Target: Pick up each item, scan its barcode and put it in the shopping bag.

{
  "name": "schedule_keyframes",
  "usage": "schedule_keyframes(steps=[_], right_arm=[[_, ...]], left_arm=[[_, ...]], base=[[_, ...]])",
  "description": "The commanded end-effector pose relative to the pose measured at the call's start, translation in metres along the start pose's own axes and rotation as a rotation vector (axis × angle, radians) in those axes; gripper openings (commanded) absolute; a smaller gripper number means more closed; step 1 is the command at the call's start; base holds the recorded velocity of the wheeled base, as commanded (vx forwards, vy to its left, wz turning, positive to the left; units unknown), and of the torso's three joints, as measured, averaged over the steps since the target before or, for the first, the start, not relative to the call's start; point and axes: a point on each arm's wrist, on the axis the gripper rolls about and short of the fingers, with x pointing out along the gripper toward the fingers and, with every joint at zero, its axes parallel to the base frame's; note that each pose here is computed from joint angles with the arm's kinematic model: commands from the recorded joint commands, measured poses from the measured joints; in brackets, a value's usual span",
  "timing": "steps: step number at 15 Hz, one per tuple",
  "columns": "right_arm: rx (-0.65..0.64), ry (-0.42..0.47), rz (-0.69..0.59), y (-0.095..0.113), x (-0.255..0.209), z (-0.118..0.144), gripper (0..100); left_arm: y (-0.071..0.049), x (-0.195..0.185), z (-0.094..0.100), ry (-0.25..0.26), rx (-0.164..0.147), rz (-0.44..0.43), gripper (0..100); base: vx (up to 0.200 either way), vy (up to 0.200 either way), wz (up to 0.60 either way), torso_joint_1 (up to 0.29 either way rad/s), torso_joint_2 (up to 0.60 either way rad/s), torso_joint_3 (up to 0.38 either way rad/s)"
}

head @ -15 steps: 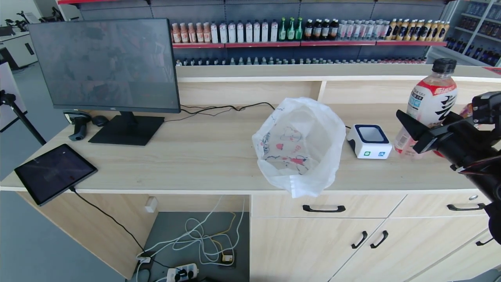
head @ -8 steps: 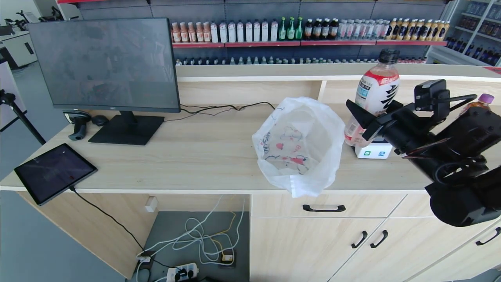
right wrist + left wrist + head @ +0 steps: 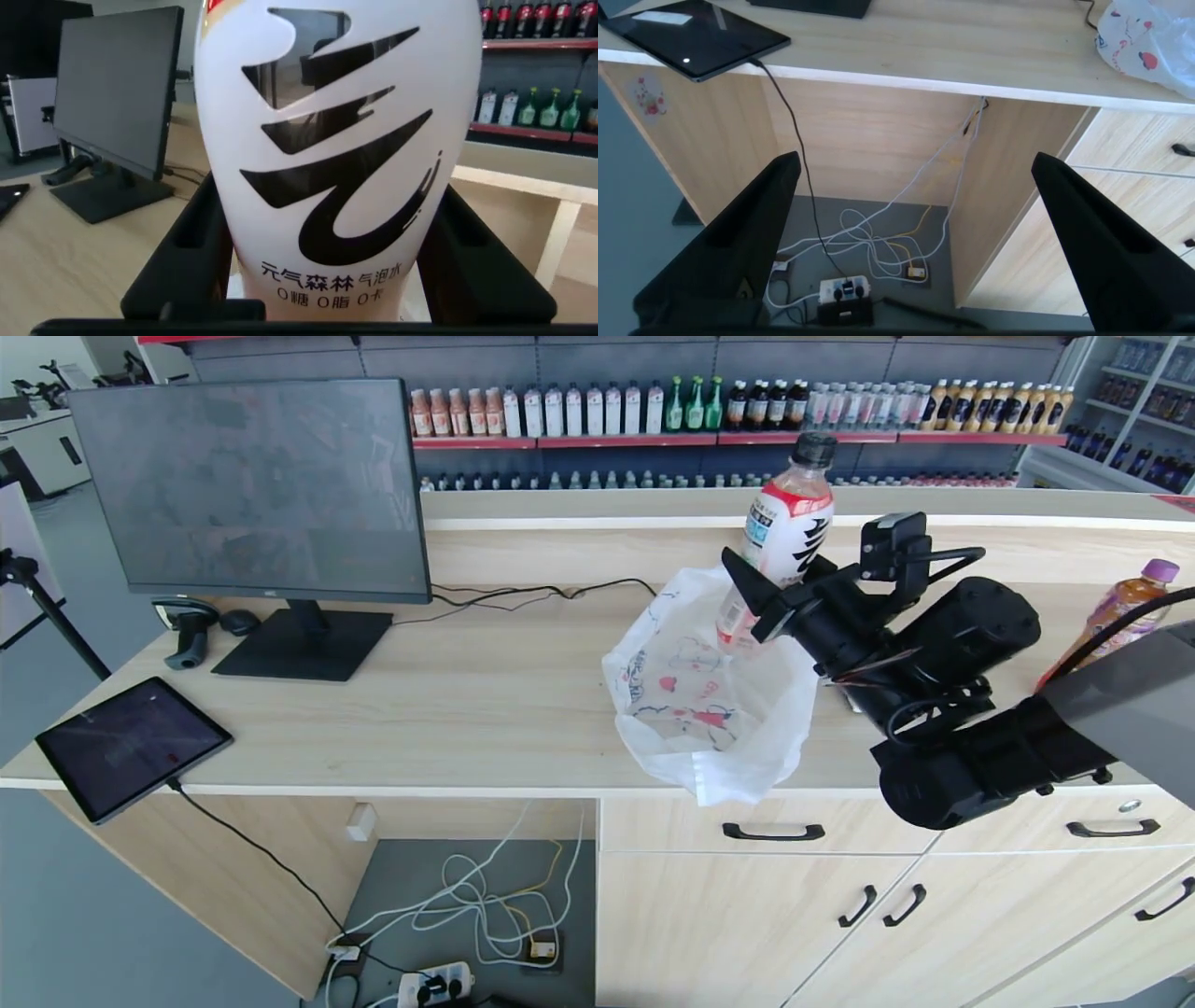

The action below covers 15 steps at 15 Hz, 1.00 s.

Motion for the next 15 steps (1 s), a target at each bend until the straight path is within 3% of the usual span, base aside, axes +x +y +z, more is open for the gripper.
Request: schedule_keyframes(steps=[1,6,9,15], right_arm=[[0.026,0.042,-0.002,0.004,0.001,-0.026,0],[0.073,0.086,-0.055,0.005,-0.003,-0.047,0],[0.198,0.104,-0.038,0.028,0.001,-0.062,0],[0.197,0.097,-0.053,0.020,0.013,-0.105,0]], left_arm=[[0.000,0.000,0.000,0.000,-0.001,0.000,100],[0.000,0.000,0.000,-0.002,-0.001,0.000,100],[0.000,0.000,0.000,-0.002,-0.001,0.000,100],[0.000,0.000,0.000,-0.002,0.001,0.000,100]], base=[[0.000,0.000,0.00,0.000,0.00,0.000],[0.000,0.000,0.00,0.000,0.00,0.000],[0.000,0.000,0.00,0.000,0.00,0.000],[0.000,0.000,0.00,0.000,0.00,0.000]])
